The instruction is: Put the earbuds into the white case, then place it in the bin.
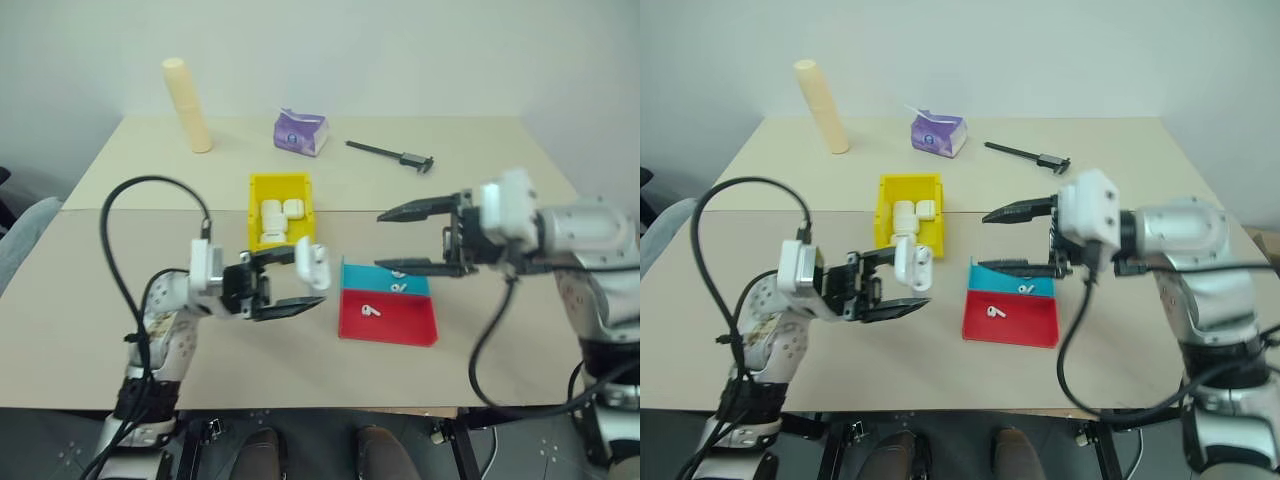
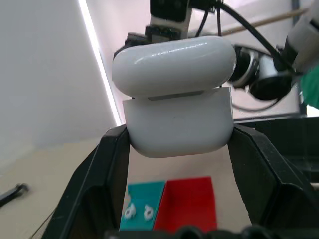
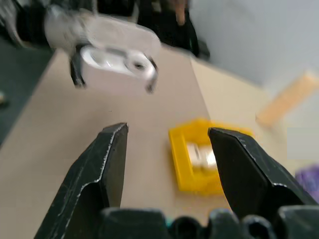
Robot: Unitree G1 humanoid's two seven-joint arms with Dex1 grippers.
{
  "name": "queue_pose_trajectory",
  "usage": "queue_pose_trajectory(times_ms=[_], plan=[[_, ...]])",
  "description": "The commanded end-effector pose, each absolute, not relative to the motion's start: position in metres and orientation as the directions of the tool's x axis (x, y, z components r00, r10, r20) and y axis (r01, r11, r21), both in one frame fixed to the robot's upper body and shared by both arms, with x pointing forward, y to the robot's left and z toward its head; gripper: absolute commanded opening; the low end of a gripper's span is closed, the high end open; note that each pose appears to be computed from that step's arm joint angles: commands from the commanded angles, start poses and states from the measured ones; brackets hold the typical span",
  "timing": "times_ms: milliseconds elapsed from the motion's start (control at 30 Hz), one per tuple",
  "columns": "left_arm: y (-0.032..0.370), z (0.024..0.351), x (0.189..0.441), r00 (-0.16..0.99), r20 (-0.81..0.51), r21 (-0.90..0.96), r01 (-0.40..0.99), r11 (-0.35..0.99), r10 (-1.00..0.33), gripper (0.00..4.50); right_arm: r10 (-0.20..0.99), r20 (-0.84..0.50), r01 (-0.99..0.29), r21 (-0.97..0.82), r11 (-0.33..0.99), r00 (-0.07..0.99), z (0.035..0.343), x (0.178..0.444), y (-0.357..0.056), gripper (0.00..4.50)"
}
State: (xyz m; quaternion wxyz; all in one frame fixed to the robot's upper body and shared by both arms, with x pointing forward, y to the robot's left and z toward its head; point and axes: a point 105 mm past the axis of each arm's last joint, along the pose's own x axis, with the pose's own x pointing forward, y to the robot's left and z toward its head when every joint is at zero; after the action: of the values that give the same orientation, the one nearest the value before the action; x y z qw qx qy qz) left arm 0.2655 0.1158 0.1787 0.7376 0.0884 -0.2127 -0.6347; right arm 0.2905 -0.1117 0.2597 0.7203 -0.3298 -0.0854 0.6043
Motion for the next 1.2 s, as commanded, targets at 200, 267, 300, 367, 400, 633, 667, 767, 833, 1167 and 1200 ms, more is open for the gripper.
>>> queue_pose_trajectory(times_ms=[200, 267, 300, 367, 400, 633, 667, 767, 833, 1167, 1200], plan=[[0.153, 0.160, 0.260, 0.296, 0.144, 0.444, 0.834, 0.329, -0.944, 2.71, 0.608, -0.727, -0.848, -0.506, -0.159, 0.320, 0.227, 0.350, -0.116, 3.09], [0.152, 0.158, 0.259, 0.316, 0.153, 0.443, 0.825, 0.351, -0.936, 2.71, 0.550, -0.769, -0.854, -0.488, -0.178, 0.325, 0.222, 0.361, -0.118, 3.09], [0.150, 0.158, 0.258, 0.333, 0.164, 0.437, 0.819, 0.371, -0.929, 2.71, 0.495, -0.809, -0.855, -0.470, -0.219, 0.318, 0.216, 0.365, -0.120, 3.09], [0.146, 0.157, 0.256, 0.364, 0.180, 0.425, 0.809, 0.406, -0.914, 2.71, 0.400, -0.865, -0.844, -0.439, -0.307, 0.304, 0.205, 0.371, -0.122, 3.09], [0.144, 0.156, 0.255, 0.372, 0.187, 0.421, 0.806, 0.417, -0.909, 2.71, 0.360, -0.883, -0.838, -0.425, -0.343, 0.301, 0.200, 0.374, -0.124, 3.09], [0.136, 0.151, 0.251, 0.402, 0.205, 0.410, 0.793, 0.451, -0.892, 2.71, 0.237, -0.926, -0.812, -0.372, -0.450, 0.294, 0.183, 0.389, -0.124, 3.09], [0.136, 0.151, 0.251, 0.404, 0.205, 0.412, 0.791, 0.453, -0.891, 2.71, 0.223, -0.930, -0.807, -0.366, -0.464, 0.293, 0.180, 0.390, -0.124, 3.09], [0.135, 0.152, 0.251, 0.409, 0.208, 0.415, 0.786, 0.459, -0.889, 2.71, 0.201, -0.931, -0.805, -0.364, -0.468, 0.304, 0.173, 0.397, -0.125, 3.09], [0.135, 0.152, 0.250, 0.412, 0.211, 0.416, 0.783, 0.462, -0.887, 2.71, 0.202, -0.931, -0.812, -0.364, -0.457, 0.303, 0.169, 0.400, -0.126, 3.09], [0.137, 0.150, 0.247, 0.422, 0.199, 0.420, 0.779, 0.466, -0.884, 2.71, 0.183, -0.939, -0.810, -0.345, -0.475, 0.292, 0.158, 0.403, -0.130, 3.09], [0.137, 0.150, 0.248, 0.421, 0.200, 0.420, 0.779, 0.466, -0.885, 2.71, 0.186, -0.939, -0.809, -0.343, -0.478, 0.288, 0.158, 0.403, -0.129, 3.09]])
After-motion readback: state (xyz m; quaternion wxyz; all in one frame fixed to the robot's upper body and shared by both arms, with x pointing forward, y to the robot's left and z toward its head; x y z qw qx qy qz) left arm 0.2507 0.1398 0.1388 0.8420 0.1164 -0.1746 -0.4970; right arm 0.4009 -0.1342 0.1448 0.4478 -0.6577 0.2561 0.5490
